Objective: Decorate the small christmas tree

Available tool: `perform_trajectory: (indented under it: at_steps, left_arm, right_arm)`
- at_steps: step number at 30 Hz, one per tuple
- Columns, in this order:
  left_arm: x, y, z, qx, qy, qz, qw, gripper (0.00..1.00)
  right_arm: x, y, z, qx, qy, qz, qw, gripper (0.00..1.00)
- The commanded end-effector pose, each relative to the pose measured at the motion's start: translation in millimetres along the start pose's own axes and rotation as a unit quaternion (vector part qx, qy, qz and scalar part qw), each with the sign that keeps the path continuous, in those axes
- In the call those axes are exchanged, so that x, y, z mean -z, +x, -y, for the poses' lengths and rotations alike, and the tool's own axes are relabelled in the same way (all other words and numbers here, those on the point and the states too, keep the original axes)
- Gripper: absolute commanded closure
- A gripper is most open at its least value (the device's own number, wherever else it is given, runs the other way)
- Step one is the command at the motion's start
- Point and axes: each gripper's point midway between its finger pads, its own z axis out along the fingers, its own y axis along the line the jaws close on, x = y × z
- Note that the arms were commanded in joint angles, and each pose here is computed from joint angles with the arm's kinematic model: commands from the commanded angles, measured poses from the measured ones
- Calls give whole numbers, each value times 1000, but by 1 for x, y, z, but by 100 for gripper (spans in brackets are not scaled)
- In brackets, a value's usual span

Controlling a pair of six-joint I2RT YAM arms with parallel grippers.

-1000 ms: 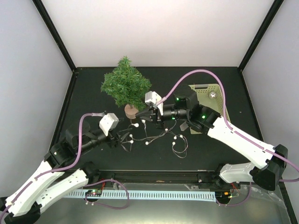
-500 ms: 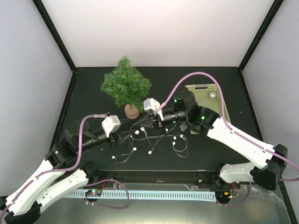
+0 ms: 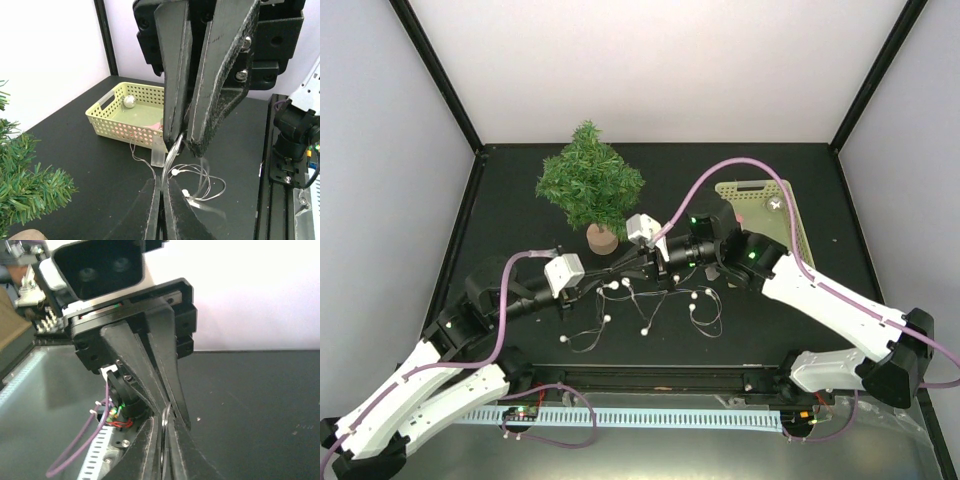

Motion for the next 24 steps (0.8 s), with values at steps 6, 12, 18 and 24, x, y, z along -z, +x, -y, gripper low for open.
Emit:
perform_trajectory:
  at_steps: [6,12,18,24]
  left_arm:
    - [16,-5,-32,-7,-104,2,995,98]
    - [32,-9,-44,-14,-154,31,987,98]
    - [49,-15,-61,-9,-216,43,976,98]
    - [95,-42,-82,-6,-311,87,946,99]
  right_arm:
    - [43,29,53,-135,244,-22,960,68]
    - [104,133,83,-280,460,-101,837,68]
    - [137,198,85,-332,554,-172,744,75]
    - [138,244,85,-360,558,-220,714,74]
